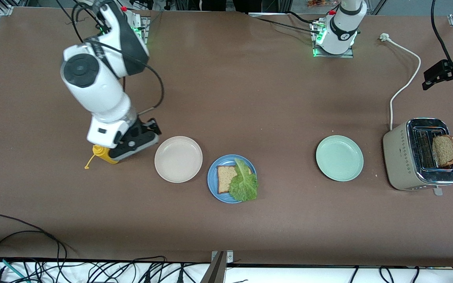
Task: Make sandwich in blue plate with both arms
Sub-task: 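Move the right gripper back toward the yellow squeeze bottle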
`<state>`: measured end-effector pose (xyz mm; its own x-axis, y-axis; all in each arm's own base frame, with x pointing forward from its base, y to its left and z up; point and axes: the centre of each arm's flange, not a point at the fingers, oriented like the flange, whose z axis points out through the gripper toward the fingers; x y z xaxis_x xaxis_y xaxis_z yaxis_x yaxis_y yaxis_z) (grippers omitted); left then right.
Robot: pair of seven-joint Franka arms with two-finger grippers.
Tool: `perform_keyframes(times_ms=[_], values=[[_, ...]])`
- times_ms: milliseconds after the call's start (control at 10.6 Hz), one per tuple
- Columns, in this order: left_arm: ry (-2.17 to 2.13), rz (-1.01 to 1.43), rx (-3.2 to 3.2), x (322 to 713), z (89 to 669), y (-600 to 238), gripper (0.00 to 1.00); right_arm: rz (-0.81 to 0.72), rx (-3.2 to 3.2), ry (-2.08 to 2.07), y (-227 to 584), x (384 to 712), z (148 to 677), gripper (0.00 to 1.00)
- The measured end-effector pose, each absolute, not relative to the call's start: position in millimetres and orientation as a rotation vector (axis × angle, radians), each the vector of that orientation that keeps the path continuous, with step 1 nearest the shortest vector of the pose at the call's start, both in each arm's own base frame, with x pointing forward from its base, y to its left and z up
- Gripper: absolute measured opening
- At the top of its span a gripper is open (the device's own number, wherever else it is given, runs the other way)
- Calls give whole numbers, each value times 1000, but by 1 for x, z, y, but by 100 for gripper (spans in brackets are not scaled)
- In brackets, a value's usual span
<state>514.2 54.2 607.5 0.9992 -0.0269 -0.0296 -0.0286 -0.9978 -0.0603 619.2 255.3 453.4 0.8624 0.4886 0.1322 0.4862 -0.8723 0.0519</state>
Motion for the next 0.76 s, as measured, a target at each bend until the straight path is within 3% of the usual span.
perform_keyframes(times_ms=[379,758], values=[[39,44,-3085,514,607,55,100,165,3013,954,123,607,458,83],[35,44,-3099,515,607,55,100,259,3009,1124,17,595,432,83]])
